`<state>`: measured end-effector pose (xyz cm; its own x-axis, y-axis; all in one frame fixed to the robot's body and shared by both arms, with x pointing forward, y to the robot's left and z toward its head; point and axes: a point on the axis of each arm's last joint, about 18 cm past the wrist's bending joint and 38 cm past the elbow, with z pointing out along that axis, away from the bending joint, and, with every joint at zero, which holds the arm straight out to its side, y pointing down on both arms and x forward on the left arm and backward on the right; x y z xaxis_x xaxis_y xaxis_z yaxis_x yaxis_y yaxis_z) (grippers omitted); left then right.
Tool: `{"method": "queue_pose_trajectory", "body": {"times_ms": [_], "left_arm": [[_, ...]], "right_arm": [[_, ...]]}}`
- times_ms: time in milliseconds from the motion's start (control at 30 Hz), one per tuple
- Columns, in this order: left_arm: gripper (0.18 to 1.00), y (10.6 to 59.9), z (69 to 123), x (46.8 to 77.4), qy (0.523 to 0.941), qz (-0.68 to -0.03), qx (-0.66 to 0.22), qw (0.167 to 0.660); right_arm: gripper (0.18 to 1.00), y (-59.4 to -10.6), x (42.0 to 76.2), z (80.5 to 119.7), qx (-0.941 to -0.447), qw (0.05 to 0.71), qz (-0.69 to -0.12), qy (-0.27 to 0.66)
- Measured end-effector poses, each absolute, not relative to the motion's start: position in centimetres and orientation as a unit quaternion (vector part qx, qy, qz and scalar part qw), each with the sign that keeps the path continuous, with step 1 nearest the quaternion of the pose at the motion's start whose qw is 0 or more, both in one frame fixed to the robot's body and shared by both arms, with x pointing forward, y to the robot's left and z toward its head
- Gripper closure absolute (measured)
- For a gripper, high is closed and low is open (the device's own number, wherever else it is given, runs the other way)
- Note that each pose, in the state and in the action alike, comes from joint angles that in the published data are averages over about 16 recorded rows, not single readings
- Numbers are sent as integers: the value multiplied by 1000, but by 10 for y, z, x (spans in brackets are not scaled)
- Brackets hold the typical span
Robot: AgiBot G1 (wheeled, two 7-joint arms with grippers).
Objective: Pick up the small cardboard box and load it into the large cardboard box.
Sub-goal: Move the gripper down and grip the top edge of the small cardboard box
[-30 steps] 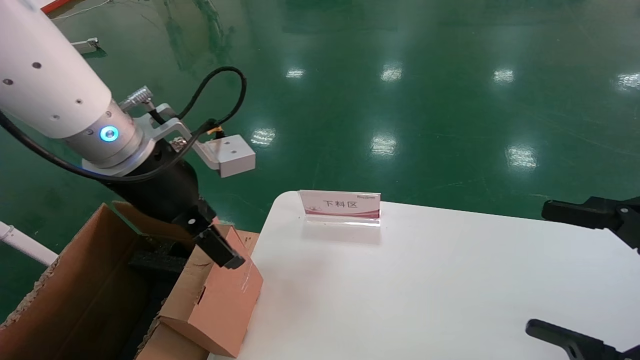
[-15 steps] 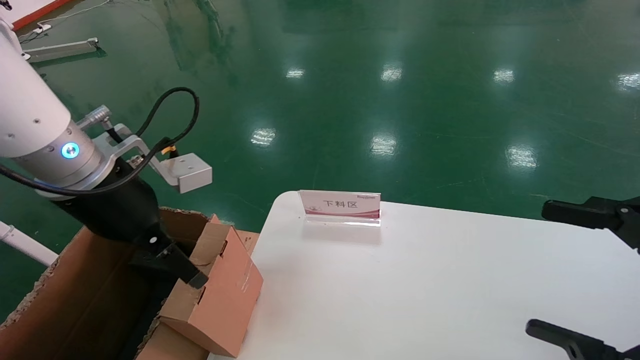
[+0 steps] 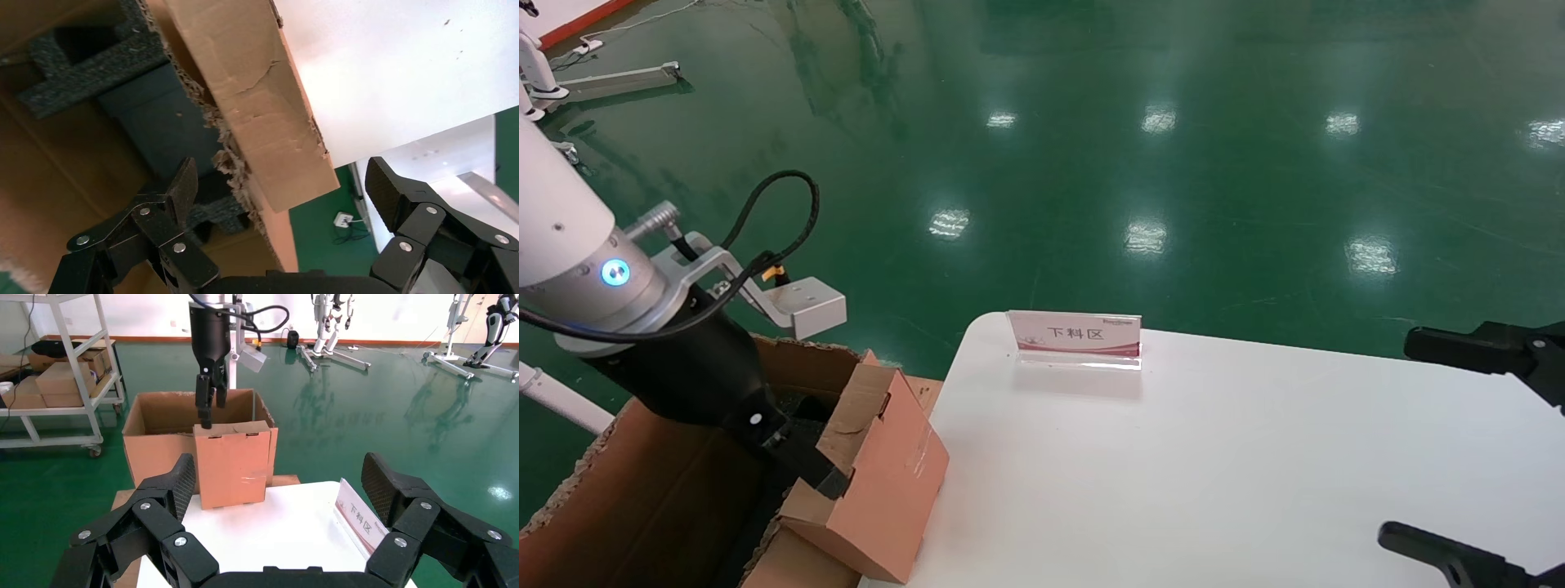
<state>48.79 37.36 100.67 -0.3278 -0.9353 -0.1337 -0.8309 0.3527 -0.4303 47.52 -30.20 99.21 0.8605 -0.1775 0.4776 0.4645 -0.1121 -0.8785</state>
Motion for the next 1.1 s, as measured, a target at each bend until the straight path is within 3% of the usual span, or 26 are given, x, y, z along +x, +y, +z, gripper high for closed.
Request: {"method": "queue_pose_trajectory", "body": {"times_ms": [400,1100], "left_arm": [[189,381,981,498,791,-158,-566,170],[189,385,960,527,785,-175,-563,191]], "right_arm": [[184,-302,475,992,-705,658,-244,-102],[184,-302,475,992,-705,658,-244,-102]]}}
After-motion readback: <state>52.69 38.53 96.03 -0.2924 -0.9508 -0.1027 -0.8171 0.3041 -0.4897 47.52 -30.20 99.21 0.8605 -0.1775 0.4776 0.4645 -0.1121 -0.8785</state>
